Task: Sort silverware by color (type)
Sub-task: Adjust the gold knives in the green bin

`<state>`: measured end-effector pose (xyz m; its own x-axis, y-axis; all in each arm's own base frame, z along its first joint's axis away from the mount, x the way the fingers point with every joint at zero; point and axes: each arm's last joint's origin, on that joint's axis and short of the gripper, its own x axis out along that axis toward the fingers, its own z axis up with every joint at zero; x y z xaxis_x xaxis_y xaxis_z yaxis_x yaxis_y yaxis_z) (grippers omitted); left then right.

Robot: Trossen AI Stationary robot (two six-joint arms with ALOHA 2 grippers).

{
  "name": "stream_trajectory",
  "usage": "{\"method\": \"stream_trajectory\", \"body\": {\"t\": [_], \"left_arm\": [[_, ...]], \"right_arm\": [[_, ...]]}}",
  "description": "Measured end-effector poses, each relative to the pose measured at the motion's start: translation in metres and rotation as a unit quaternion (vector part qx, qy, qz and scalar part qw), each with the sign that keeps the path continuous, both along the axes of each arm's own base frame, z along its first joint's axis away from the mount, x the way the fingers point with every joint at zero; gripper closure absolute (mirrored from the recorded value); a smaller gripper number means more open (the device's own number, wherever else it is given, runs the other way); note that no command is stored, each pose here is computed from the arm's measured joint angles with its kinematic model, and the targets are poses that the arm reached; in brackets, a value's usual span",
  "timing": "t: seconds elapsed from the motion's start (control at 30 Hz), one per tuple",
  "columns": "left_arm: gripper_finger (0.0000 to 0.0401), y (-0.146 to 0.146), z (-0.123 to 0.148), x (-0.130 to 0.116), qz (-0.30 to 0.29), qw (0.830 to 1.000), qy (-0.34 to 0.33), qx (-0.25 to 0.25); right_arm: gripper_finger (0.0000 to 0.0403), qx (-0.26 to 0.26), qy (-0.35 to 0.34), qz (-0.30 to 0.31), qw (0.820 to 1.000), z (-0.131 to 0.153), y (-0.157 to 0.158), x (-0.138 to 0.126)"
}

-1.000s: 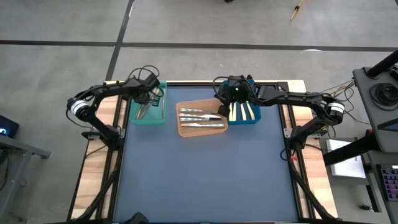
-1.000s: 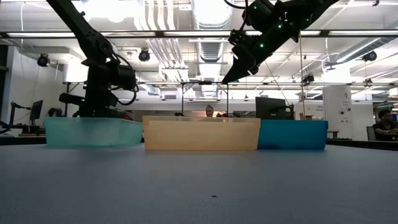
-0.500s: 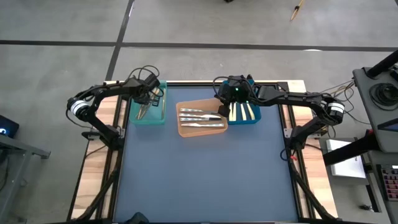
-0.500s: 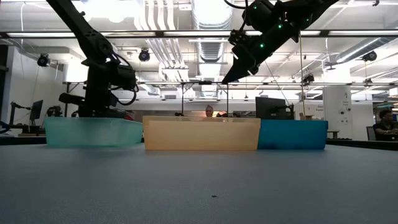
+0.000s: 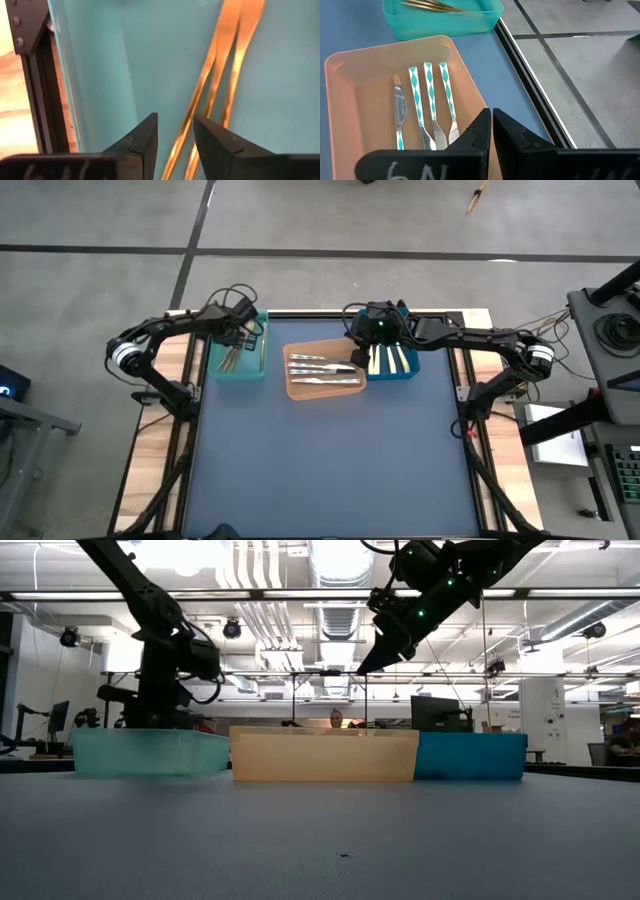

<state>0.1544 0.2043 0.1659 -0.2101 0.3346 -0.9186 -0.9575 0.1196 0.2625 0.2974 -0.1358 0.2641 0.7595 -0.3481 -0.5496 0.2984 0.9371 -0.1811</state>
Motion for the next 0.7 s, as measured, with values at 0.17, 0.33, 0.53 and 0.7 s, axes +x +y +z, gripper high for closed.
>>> {"method": "stream_trajectory", "body": {"t": [0.17,0.33,0.53,0.7], "left_arm": [[0.0292,-0.002,0.013,0.010,-0.026,1.000,-0.008,0.007],[0.0292,-0.008,0.024,0.029,-0.093,0.995,-0.046,-0.008],[0.0292,-0.020,0.024,0.048,-0.166,0.977,-0.124,-0.052],[0.0292,-0.025,0.020,0.054,-0.173,0.975,-0.125,-0.060]], "right_arm": [[0.0394,0.000,0.000,0.000,1.000,0.000,0.000,0.000],[0.0394,0.000,0.000,0.000,1.000,0.000,0.000,0.000],[0.0394,0.000,0.000,0.000,1.000,0.000,0.000,0.000],[0.0394,0.000,0.000,0.000,1.000,0.000,0.000,0.000]]}}
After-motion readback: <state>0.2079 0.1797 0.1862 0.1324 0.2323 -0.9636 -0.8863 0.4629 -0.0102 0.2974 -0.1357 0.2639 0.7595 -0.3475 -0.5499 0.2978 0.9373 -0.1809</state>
